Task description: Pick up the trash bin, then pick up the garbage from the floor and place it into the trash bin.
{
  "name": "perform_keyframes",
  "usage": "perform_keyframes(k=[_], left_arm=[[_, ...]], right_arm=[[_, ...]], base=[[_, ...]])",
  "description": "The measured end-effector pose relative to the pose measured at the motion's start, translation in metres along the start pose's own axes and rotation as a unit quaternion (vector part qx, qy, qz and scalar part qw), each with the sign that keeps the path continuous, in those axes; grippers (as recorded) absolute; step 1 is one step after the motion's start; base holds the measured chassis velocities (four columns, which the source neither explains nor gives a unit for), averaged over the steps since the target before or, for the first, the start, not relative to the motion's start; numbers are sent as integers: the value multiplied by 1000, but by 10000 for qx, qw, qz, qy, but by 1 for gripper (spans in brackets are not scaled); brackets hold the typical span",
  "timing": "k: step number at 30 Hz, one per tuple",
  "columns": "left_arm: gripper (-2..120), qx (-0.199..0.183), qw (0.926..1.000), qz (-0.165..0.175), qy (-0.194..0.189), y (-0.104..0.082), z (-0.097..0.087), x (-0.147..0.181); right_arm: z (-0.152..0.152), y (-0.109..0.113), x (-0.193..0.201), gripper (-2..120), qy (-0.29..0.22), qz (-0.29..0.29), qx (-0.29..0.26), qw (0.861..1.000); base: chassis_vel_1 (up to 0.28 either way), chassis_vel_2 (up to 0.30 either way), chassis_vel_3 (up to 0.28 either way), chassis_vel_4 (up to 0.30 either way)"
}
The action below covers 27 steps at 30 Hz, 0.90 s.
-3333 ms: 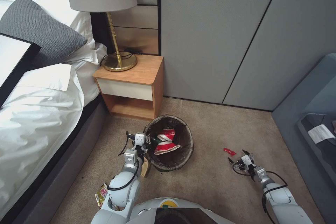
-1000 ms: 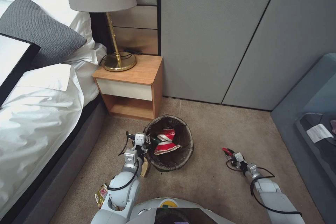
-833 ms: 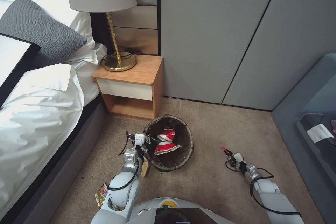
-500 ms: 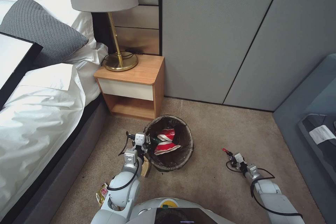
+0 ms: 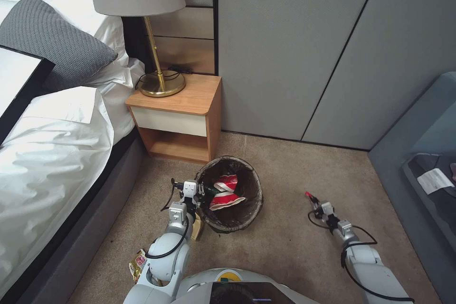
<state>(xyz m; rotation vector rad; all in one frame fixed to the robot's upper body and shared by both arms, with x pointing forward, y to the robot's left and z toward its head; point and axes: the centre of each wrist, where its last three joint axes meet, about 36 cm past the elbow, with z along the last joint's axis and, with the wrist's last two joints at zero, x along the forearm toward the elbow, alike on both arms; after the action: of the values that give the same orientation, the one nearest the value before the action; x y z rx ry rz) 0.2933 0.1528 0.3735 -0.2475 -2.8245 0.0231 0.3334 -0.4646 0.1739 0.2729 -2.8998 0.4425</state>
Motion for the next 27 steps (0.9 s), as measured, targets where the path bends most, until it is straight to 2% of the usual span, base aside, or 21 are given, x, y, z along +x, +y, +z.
perform_keyframes(k=[1,3,4,5,8,9,10,11,12,13,14,16,17,18,19,23,27], left_arm=[[0,0,10000,0,0,0,0,0],[0,-3,10000,-14,-1,1,0,0],[0,-3,10000,-10,-1,1,0,0],[0,-3,10000,-10,-1,1,0,0],[0,-1,10000,-2,0,0,0,0],[0,-1,10000,-2,0,0,0,0],[0,-3,10000,-11,-1,1,0,0],[0,-3,10000,-11,-1,1,0,0],[0,-3,10000,-11,-1,1,0,0],[0,-3,10000,-10,-1,1,0,0],[0,-1,10000,-4,0,0,0,0],[0,-1,10000,-5,0,0,0,0],[0,-3,10000,-11,-1,1,0,0],[0,-2,10000,-9,-1,1,0,0],[0,-2,10000,-9,-1,1,0,0],[0,-2,10000,-9,-1,1,0,0],[0,-3,10000,-11,-1,1,0,0]], right_arm=[[0,0,0,0,0,0,0,10000],[-30,13,1,0,-534,16,-57,9986],[-58,23,1,0,-1013,-10,-92,9948],[-58,23,1,0,-1013,-10,-92,9948],[-109,41,3,0,-1837,-158,-134,9828],[-109,41,3,0,-1837,-158,-134,9828],[-130,47,4,0,-2155,-261,-142,9761],[-169,59,6,0,-2677,-487,-123,9622],[-169,59,6,0,-2677,-487,-123,9622],[-186,65,7,0,-2893,-615,-116,9552],[-214,79,10,0,-3228,-902,-144,9420],[-225,87,11,0,-3333,-1049,-183,9368],[-246,109,14,0,-3477,-1396,-311,9266],[-254,122,16,0,-3506,-1570,-401,9224],[-254,122,16,0,-3506,-1570,-401,9224],[-264,161,18,0,-3409,-2007,-676,9159],[-263,178,19,0,-3313,-2183,-771,9147]], base=[[0,0,0,0],[0,0,0,0],[0,0,0,0],[0,0,0,0],[0,0,0,0],[0,0,0,0],[0,0,0,0],[0,0,0,0],[0,0,0,0],[0,0,0,0],[0,0,0,0],[0,0,0,0],[0,0,0,0],[0,0,0,0],[0,0,0,0],[0,0,0,0],[0,0,0,0]])
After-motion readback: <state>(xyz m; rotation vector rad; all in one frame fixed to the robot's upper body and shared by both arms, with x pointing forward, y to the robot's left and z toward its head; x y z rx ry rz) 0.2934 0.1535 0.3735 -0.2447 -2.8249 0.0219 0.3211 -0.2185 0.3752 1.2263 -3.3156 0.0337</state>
